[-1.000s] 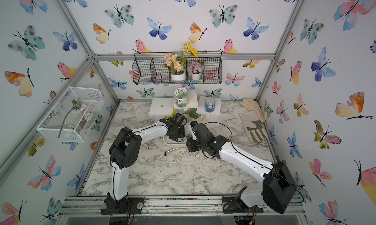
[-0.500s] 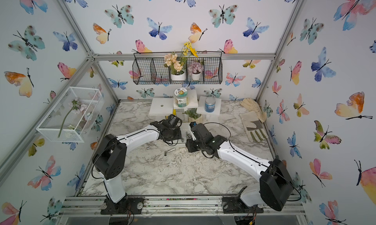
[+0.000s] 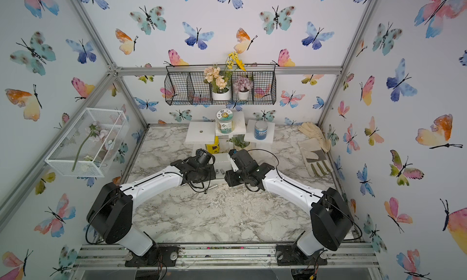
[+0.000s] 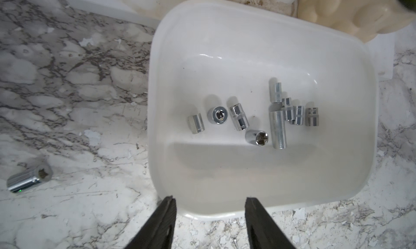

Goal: Put the socket on the desktop into the storage box
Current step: Pick up the socket head from the center of the board.

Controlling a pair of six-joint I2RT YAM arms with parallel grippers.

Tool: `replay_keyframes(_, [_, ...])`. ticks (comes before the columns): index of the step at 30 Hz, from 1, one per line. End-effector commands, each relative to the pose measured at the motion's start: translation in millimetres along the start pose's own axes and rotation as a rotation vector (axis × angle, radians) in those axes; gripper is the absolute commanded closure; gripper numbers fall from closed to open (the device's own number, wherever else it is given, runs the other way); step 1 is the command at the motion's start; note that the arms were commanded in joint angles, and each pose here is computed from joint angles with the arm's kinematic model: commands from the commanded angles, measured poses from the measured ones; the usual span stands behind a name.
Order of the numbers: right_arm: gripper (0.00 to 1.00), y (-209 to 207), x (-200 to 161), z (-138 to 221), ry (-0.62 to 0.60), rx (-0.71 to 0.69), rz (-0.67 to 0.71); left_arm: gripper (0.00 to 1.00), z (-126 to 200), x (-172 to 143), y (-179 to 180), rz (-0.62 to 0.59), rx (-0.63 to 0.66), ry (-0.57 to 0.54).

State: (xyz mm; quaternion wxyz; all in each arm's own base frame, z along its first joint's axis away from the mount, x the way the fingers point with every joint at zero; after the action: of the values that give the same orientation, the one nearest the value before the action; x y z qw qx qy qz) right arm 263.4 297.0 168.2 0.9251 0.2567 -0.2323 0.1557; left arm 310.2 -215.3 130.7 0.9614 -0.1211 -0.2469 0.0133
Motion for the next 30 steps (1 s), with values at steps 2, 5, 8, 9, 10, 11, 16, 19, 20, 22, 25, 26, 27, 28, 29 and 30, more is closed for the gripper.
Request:
replay_keyframes(2, [0.52, 11, 6, -3, 0.005, 0.041, 0.026, 0.43, 16, 2, 37, 0.079, 0.085, -0.045])
replay_keyframes(5, [0.52, 14, 5, -7, 0.014, 0.051, 0.033, 0.39, 24, 1, 62, 0.133, 0.119, -0.063])
replay_keyframes(8, [0.51, 19, 5, -12, 0.024, 0.064, 0.044, 0.40, 25, 0, 87, 0.191, 0.150, -0.054])
replay_keyframes(9, [0.51, 21, 5, -13, 0.028, 0.067, 0.049, 0.39, 25, -2, 94, 0.207, 0.159, -0.051])
replay_keyframes(10, [0.51, 22, 5, -15, 0.031, 0.070, 0.052, 0.39, 25, -2, 99, 0.219, 0.165, -0.051])
replay_keyframes(11, [0.51, 24, 6, -16, 0.032, 0.075, 0.056, 0.39, 24, -3, 105, 0.233, 0.178, -0.048])
replay_keyframes(16, [0.51, 30, 8, -19, 0.033, 0.086, 0.064, 0.36, 14, -5, 128, 0.268, 0.229, -0.021])
replay_keyframes(19, [0.51, 30, 8, -19, 0.033, 0.086, 0.065, 0.36, 4, -6, 136, 0.285, 0.237, 0.002])
replay_keyframes(20, [0.51, 29, 8, -20, 0.033, 0.083, 0.064, 0.36, 0, -6, 138, 0.283, 0.240, 0.007])
replay_keyframes(22, [0.51, 28, 7, -20, 0.034, 0.078, 0.063, 0.36, -6, -5, 137, 0.282, 0.236, 0.013])
replay_keyframes(25, [0.51, 27, 5, -20, 0.037, 0.074, 0.061, 0.36, -15, -5, 138, 0.283, 0.242, 0.033])
replay_keyframes(26, [0.51, 26, 6, -20, 0.035, 0.071, 0.060, 0.37, -18, -5, 138, 0.284, 0.243, 0.037])
replay_keyframes(27, [0.51, 26, 6, -20, 0.033, 0.068, 0.060, 0.38, -21, -5, 138, 0.282, 0.241, 0.042])
replay_keyframes(28, [0.51, 26, 6, -20, 0.033, 0.067, 0.060, 0.39, -23, -5, 139, 0.281, 0.240, 0.046])
replay_keyframes(29, [0.51, 25, 6, -20, 0.032, 0.066, 0.060, 0.39, -25, -5, 139, 0.279, 0.242, 0.049])
replay_keyframes(30, [0.51, 25, 6, -20, 0.031, 0.064, 0.060, 0.40, -27, -5, 139, 0.279, 0.245, 0.054])
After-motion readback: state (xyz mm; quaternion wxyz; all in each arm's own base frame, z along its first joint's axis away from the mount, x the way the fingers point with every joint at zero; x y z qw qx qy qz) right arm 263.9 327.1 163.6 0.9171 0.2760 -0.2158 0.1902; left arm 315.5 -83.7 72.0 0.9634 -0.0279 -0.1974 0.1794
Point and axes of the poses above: each gripper's point midway between its finger pads, its own z axis back along the fingers, its own y axis along the line the jaws close on, x = y × z, the point moved 3 cm from there along z, back along the fingers, and after that the axes turned 7 degrees about -z, right-handed, at the moved point
